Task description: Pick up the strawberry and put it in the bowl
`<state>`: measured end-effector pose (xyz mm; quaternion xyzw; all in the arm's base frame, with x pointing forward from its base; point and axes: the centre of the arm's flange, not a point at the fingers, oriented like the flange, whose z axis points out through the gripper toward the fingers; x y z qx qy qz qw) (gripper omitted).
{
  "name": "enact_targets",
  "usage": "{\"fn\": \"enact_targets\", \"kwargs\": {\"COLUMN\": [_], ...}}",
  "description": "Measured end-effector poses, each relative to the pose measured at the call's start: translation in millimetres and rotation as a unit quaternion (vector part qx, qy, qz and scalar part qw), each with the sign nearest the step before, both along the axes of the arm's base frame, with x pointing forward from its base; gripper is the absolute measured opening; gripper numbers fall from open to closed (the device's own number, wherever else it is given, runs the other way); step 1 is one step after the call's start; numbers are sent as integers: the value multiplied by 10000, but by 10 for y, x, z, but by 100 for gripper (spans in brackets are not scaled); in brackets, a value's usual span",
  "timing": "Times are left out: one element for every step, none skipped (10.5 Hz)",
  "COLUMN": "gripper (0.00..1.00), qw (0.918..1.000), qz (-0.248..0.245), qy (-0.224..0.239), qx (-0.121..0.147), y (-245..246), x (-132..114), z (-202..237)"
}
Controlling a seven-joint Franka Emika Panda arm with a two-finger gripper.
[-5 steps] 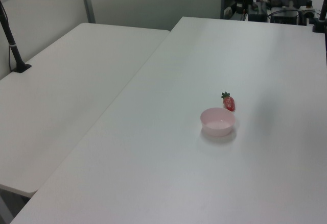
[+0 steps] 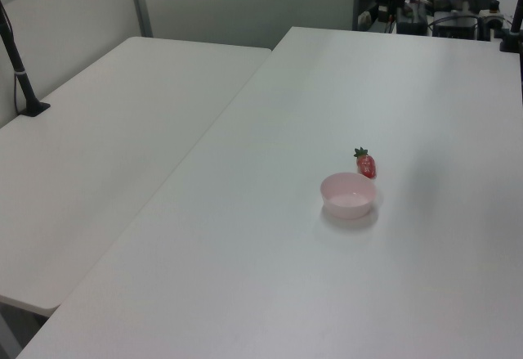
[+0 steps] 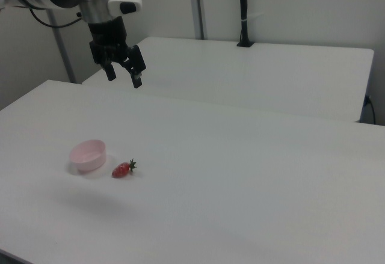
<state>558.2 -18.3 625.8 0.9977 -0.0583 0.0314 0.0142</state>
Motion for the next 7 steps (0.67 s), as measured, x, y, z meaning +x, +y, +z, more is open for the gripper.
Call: {"fn": "enact_targets", "kwargs": {"gripper": [100,100,100,100,100,100,100], "qw": [10000,10000,10000,9991,9968,9948,9941], "qz": [1,3,89,417,776,949,961], "qy": [2,3,9,49,214,378,502], "qx": [0,0,-5,-23,-27,-15,0], "y": [0,0,0,1,1,1,0], "x": [1,1,1,-2,-30,-56,-67], "z": [-2,-3,-7,-23,-66,-124,-218]}}
